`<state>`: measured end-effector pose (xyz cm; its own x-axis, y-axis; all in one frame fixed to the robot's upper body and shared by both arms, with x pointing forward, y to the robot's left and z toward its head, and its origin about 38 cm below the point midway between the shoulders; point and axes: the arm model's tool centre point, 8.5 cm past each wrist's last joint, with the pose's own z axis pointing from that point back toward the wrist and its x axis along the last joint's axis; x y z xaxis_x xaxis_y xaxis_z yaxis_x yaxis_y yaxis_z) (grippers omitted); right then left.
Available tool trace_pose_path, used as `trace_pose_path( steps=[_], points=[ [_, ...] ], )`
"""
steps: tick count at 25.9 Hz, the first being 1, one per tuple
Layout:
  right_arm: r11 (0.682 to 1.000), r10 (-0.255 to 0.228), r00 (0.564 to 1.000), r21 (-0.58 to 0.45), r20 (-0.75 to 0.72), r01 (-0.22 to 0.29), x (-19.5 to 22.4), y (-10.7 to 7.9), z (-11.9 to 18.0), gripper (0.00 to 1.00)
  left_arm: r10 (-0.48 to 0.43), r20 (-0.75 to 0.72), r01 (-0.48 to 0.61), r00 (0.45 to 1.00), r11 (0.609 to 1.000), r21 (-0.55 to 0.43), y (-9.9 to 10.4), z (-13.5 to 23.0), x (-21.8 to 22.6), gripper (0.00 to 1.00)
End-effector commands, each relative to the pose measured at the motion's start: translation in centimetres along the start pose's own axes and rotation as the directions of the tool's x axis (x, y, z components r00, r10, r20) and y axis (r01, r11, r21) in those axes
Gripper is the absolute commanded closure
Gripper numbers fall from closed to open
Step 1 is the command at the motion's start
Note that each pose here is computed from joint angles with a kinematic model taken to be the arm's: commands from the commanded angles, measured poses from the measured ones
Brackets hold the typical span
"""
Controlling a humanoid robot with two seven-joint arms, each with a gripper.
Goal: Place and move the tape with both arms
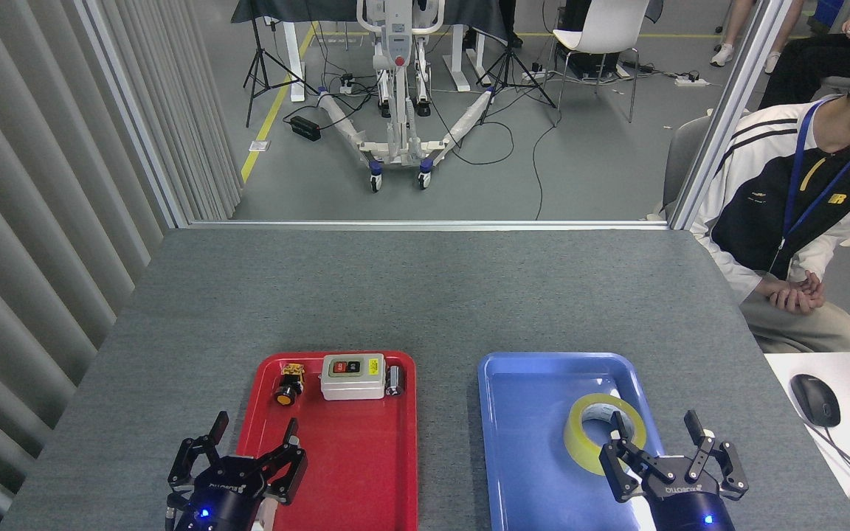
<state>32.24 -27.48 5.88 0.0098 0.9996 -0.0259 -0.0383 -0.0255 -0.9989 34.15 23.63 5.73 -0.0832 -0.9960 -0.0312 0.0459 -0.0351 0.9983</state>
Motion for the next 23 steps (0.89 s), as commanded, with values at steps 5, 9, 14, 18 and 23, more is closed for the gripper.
trace_pose_path(
  steps=[5, 9, 14, 18, 23],
  points=[
    [1.0, -0.013, 1.0, 0.011, -0.008, 0.013, 0.31, 0.61, 0.63, 0.0, 0.034, -0.01, -0.034, 0.999, 0.999, 0.0, 0.06, -0.02, -0.48, 0.0],
    [1.0, -0.014, 1.0, 0.009, -0.008, 0.014, 0.35, 0.64, 0.64, 0.0, 0.033, -0.012, -0.033, 0.999, 0.999, 0.0, 0.07, -0.03, -0.54, 0.0],
    [1.0, -0.019, 1.0, 0.01, -0.004, 0.019, 0.59, 0.72, 0.69, 0.0, 0.033, -0.012, -0.033, 0.999, 0.999, 0.0, 0.07, -0.03, -0.54, 0.0],
    [1.0, -0.025, 1.0, 0.002, -0.005, 0.025, 0.76, 0.68, 0.69, 0.0, 0.035, -0.009, -0.035, 0.999, 0.999, -0.002, 0.01, -0.03, -0.43, 0.0],
    [0.999, -0.028, 1.0, -0.015, -0.006, 0.028, 0.84, 0.55, 0.7, 0.0, 0.035, -0.01, -0.035, 0.999, 0.999, 0.0, 0.07, -0.03, -0.47, 0.0]
  ],
)
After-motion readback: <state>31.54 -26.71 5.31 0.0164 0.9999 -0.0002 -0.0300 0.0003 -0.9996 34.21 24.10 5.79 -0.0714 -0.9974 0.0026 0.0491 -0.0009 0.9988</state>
